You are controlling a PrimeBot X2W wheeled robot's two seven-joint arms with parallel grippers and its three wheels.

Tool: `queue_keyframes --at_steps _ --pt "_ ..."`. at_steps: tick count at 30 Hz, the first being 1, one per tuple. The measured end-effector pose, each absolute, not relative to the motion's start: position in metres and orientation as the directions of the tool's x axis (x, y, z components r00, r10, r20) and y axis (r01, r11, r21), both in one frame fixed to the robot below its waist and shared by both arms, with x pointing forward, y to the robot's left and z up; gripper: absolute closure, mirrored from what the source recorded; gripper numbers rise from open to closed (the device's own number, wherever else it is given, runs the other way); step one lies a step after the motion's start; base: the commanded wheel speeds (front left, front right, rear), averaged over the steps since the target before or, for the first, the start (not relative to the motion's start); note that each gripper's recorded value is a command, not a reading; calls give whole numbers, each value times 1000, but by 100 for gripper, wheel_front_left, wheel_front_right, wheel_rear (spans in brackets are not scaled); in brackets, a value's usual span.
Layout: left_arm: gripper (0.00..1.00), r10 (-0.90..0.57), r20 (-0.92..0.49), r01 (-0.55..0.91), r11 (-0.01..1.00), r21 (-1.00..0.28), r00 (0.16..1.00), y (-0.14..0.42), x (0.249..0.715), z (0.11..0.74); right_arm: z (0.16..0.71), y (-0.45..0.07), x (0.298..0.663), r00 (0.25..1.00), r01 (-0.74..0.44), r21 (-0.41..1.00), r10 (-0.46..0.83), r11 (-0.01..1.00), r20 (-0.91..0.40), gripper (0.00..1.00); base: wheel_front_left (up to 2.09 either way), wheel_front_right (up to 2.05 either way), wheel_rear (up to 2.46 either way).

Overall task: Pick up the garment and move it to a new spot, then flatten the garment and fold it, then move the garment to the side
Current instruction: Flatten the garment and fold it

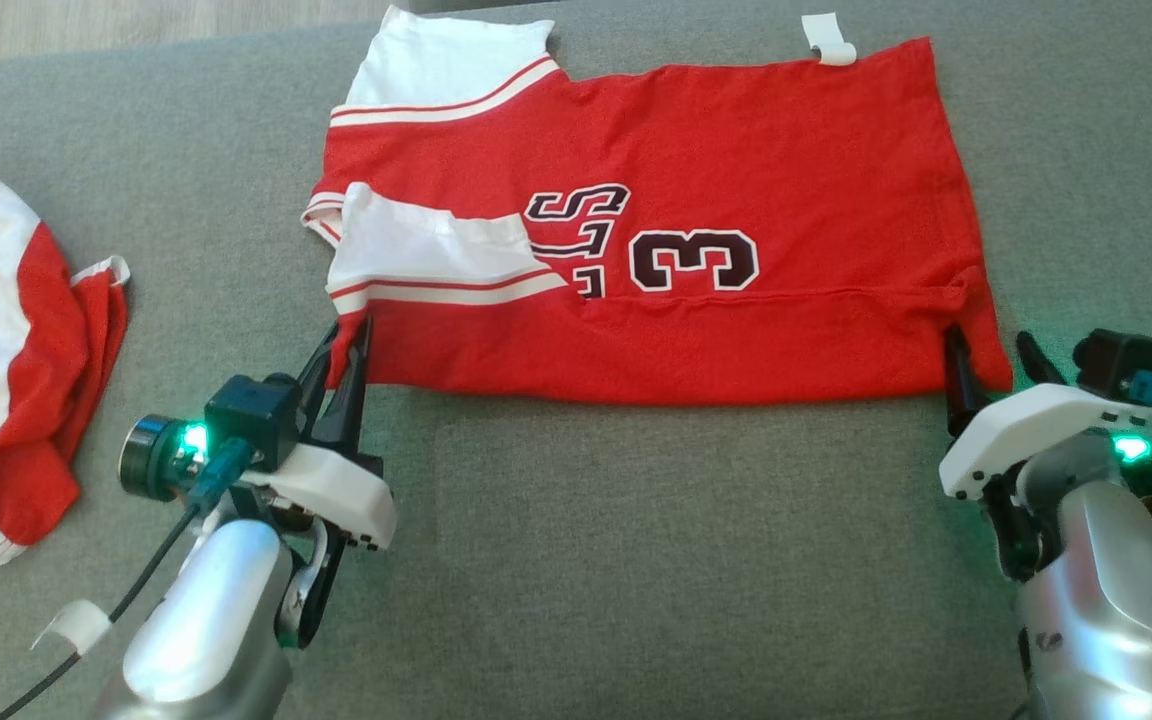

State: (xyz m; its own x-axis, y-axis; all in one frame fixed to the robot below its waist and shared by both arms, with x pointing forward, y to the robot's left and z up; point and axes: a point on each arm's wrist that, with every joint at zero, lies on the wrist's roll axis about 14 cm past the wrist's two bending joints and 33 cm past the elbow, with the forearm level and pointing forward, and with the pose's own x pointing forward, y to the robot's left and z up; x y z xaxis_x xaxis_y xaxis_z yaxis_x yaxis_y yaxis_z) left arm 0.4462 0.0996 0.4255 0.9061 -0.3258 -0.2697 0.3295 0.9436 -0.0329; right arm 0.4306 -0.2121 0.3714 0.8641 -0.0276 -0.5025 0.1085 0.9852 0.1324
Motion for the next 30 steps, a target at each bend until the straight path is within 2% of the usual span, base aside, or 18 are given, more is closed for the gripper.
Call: queue_keyframes --at_steps 6,7,8,15,23,30 --pt "100 -321 -277 325 945 -35 906 101 446 423 358 -203 434 830 96 148 3 984 -558 0 0 0 0" --pt "100 -319 -281 323 946 -33 905 102 446 422 358 -200 436 826 93 160 13 983 -563 79 0 0 0" --pt "100 -315 -284 320 947 -30 906 103 446 421 359 -198 439 827 88 168 22 982 -562 100 0 0 0" --pt "100 -302 -294 313 950 -11 907 109 444 420 367 -193 440 843 58 154 34 986 -537 100 0 0 0" --pt "100 -295 -325 306 952 -17 899 111 428 418 393 -211 435 881 43 34 -22 999 -473 100 0 0 0" --pt "100 -303 -360 312 949 -34 882 110 403 414 401 -221 409 871 62 14 -48 998 -489 100 0 0 0"
